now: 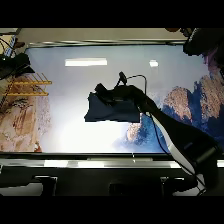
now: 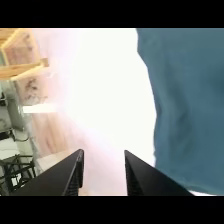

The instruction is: Fold the clothes and pants, and hang the long-sleeved shirts on hangers.

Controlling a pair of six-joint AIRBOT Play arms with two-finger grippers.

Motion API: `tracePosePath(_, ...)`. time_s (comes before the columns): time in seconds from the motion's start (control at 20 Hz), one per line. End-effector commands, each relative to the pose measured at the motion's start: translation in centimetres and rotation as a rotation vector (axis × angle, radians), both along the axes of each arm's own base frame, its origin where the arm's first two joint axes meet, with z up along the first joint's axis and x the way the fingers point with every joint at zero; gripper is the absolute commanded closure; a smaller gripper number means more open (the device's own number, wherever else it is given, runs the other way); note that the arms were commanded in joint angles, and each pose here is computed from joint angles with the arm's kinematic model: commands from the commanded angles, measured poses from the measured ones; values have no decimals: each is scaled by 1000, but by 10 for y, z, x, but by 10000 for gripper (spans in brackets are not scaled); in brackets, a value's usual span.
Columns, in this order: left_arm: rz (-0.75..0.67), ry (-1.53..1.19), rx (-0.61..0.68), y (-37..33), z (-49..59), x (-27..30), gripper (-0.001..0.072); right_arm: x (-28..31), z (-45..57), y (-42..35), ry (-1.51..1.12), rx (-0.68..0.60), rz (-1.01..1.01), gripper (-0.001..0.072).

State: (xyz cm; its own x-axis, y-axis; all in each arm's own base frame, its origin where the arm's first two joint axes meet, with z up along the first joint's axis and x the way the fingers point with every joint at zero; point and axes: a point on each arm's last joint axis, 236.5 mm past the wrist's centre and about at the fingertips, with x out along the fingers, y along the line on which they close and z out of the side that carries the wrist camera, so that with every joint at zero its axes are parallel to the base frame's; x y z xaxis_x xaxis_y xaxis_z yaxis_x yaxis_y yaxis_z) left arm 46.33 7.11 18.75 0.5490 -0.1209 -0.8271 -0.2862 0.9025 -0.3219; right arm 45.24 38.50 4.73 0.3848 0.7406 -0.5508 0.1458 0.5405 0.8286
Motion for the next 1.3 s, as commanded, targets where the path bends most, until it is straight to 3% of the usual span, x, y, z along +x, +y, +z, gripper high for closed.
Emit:
tracePosePath(0.0,1,1,0,0,0,0,690,0,49,-20,-76,26,21,394)
tracePosePath(0.2,1,1,0,0,0,0,690,15,66,-120,-120,-86,48,381)
tracePosePath(0.3,1,1,0,1,0,0,690,20,49,-186,-98,-171,63,283)
tracePosePath(0.55,1,1,0,0,0,0,690,10,-22,-305,32,-231,-21,242)
tracePosePath(0.95,-18,-3,9,0,0,0,690,-11,-121,-266,191,-74,115,241)
tracePosePath(1.25,-19,-3,10,0,0,0,690,-15,-145,-239,210,-52,160,242)
